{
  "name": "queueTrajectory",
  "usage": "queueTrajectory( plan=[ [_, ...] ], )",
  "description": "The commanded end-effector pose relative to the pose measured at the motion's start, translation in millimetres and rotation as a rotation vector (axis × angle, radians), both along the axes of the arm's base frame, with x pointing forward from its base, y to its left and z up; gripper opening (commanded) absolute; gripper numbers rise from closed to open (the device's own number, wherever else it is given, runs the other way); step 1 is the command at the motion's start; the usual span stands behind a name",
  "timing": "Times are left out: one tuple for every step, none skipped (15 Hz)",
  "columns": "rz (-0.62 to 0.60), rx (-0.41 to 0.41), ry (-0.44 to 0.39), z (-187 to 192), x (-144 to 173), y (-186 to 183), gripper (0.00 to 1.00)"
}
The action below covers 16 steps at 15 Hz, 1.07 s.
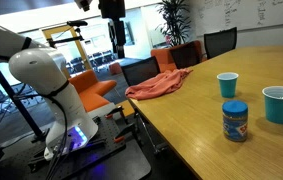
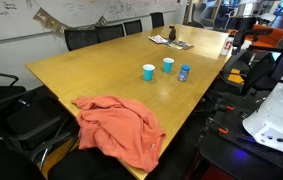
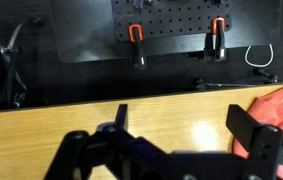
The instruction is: Pour the sweets in the right cup onto the table then put two sweets in the left cup
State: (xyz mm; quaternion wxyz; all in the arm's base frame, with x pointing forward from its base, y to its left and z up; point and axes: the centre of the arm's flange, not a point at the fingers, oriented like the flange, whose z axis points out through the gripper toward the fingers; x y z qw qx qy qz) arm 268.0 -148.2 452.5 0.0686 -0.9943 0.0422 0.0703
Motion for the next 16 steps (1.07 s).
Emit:
queueTrajectory(
  plan=[
    [0.000,0.000,0.000,0.0,-0.1,-0.1,1.00],
    [0.000,0.000,0.000,0.0,0.0,-0.1,1.00],
    [0.000,0.000,0.000,0.0,0.0,-0.1,1.00],
    [0.000,0.000,0.000,0.0,0.0,-0.1,1.00],
    [0.000,0.000,0.000,0.0,0.0,-0.1,1.00],
    [0.000,0.000,0.000,0.0,0.0,-0.1,1.00],
    [0.000,0.000,0.000,0.0,0.0,-0.1,1.00],
    [-0.016,-0.013,-0.016,-0.4,5.6,-0.1,1.00],
    [-0.034,-0.024,-0.035,0.1,10.7,-0.9,1.00],
    [-0.053,-0.033,-0.058,0.9,19.3,-2.4,1.00],
    [-0.069,-0.043,-0.074,2.4,28.0,-3.8,1.00],
    [-0.093,-0.050,-0.093,3.6,38.6,-5.3,1.00],
    [-0.110,-0.062,-0.110,4.1,47.8,-7.3,1.00],
    [-0.143,-0.083,-0.131,2.5,61.3,-11.8,1.00],
    [-0.173,-0.100,-0.148,1.2,72.8,-15.8,1.00],
    [-0.213,-0.119,-0.163,-2.4,88.6,-22.4,1.00]
  ],
)
